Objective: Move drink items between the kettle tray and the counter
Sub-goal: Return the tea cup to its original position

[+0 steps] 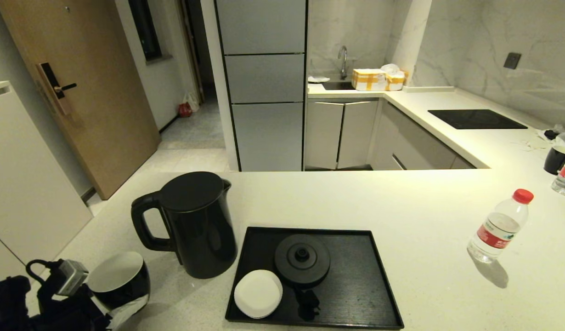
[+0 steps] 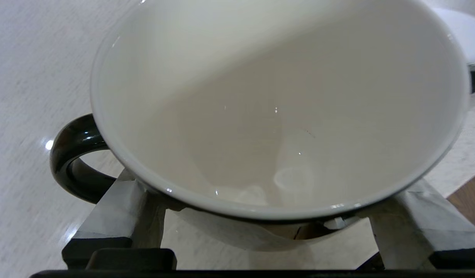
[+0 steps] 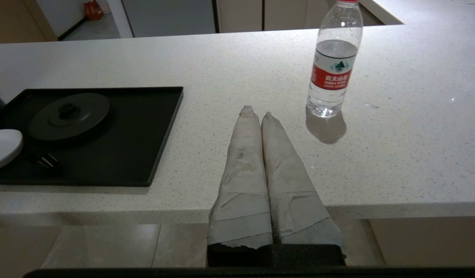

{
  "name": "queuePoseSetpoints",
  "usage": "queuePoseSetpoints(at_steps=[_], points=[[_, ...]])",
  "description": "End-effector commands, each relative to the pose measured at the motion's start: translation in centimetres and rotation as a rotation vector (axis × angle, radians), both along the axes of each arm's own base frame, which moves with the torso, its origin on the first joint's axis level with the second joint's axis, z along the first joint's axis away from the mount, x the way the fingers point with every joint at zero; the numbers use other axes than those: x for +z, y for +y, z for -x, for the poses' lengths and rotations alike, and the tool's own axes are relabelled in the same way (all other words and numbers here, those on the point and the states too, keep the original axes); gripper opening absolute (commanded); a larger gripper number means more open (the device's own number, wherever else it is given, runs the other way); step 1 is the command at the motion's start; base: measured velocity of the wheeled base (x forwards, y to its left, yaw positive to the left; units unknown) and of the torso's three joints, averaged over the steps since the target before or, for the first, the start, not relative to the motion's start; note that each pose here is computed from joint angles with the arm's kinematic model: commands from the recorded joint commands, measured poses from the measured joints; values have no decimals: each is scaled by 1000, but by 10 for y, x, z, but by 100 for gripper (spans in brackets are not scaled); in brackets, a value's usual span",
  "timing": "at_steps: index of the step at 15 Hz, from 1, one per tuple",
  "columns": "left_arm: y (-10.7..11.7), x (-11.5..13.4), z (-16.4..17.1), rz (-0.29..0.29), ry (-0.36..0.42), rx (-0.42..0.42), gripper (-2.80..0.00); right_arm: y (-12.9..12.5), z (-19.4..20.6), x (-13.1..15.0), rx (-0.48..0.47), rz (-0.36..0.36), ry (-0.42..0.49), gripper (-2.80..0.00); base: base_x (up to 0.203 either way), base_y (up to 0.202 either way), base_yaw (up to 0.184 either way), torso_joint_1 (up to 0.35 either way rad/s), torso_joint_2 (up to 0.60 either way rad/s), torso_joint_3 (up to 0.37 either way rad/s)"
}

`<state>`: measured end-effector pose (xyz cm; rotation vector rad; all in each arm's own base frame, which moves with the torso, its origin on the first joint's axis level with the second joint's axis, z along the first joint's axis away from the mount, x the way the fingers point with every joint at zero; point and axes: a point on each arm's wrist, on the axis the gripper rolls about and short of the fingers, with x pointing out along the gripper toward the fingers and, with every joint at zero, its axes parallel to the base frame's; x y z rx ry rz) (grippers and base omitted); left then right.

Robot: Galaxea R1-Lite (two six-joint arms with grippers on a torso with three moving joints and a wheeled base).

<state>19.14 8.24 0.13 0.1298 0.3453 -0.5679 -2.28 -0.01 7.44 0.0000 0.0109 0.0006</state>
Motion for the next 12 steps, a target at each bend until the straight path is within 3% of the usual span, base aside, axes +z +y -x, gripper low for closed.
queuePoseSetpoints(at_steps=[1, 7, 12], points=[[-6, 4, -3, -10, -22, -33, -280, 0, 0, -1, 1, 0, 3, -280, 0, 0, 0, 0, 0, 0], [-12, 4, -5, -5, -21, -65, -280, 0, 0, -1, 1, 0, 3, -280, 0, 0, 0, 0, 0, 0], [-33, 2, -12, -1, -10, -170, -280, 0, 0, -1, 2, 0, 3, -280, 0, 0, 0, 0, 0, 0]])
